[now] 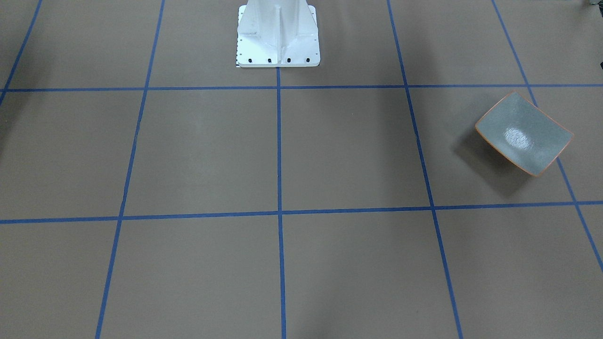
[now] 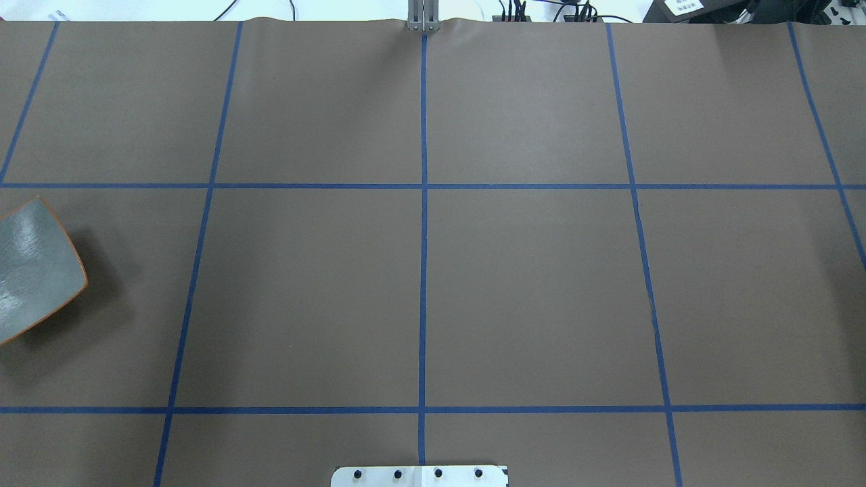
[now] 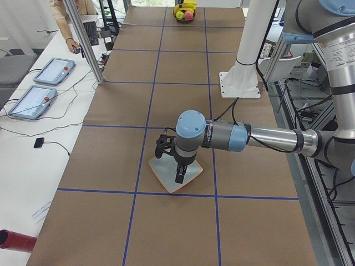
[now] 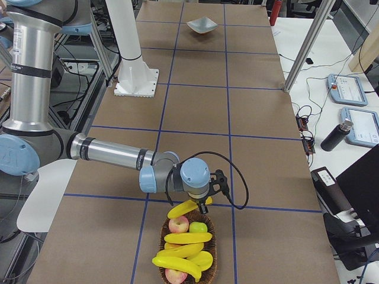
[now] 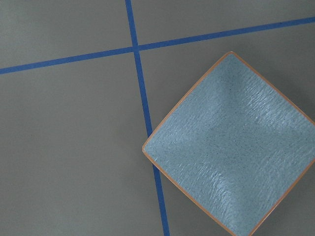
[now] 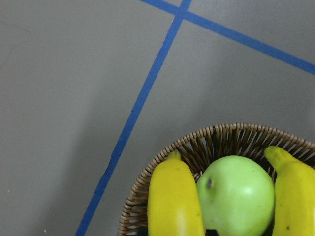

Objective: Transfer all bananas from basket to plate

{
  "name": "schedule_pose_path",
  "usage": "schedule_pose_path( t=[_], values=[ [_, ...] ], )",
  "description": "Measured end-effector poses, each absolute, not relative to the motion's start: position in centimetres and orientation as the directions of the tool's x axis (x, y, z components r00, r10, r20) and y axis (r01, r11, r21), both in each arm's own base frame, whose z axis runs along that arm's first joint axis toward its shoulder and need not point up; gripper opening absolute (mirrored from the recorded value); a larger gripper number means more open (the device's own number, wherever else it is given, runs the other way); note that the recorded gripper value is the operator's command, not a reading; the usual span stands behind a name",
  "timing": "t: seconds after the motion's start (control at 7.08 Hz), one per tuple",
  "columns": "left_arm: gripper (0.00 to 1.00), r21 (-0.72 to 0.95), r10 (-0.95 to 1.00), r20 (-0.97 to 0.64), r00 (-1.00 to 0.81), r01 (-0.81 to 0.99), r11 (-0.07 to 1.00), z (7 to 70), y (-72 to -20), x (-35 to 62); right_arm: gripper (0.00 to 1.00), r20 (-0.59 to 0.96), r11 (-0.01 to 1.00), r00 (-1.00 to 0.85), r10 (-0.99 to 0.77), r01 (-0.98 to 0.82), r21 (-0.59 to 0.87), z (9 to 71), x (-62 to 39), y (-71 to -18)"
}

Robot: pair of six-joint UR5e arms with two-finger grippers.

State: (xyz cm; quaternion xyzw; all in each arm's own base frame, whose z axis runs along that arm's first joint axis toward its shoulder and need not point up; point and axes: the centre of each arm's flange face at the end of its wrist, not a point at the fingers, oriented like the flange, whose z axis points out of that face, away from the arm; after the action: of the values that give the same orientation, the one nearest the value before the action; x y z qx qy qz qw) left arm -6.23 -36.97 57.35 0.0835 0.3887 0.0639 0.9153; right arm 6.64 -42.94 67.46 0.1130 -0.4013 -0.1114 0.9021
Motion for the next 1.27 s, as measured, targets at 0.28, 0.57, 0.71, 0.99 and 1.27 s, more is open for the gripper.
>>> schedule_pose_path(
  t=[0.28,0.57,0.71,0.99,1.27],
  values=[
    [1.00,0.288,0.241,-0.686,0.686,-0.047,0.956,54.2,-39.6,-6.2,0.00,0.736,0.970,0.656,-0.168,-0.022,0.242,61.7,6.1,-44.6],
    [1.00,0.466,0.370,-0.634,0.680,-0.046,0.884,49.8,-42.7,-6.1,0.00,0.782,0.974,0.621,-0.041,-0.151,0.171,55.1,4.1,-46.7],
    [1.00,0.539,0.425,-0.605,0.673,-0.046,0.841,48.0,-44.2,-6.0,0.00,0.803,0.971,0.596,0.000,-0.193,0.143,51.5,2.3,-48.4],
    [1.00,0.611,0.473,-0.593,0.652,-0.019,0.791,45.7,-45.2,-5.5,0.00,0.847,0.965,0.529,0.062,-0.249,0.085,43.6,-3.0,-52.2],
    [1.00,0.603,0.484,-0.674,0.557,0.036,0.797,43.2,-45.3,-2.1,0.00,0.889,0.956,0.443,0.115,-0.292,0.022,34.7,-9.4,-54.8]
  ],
)
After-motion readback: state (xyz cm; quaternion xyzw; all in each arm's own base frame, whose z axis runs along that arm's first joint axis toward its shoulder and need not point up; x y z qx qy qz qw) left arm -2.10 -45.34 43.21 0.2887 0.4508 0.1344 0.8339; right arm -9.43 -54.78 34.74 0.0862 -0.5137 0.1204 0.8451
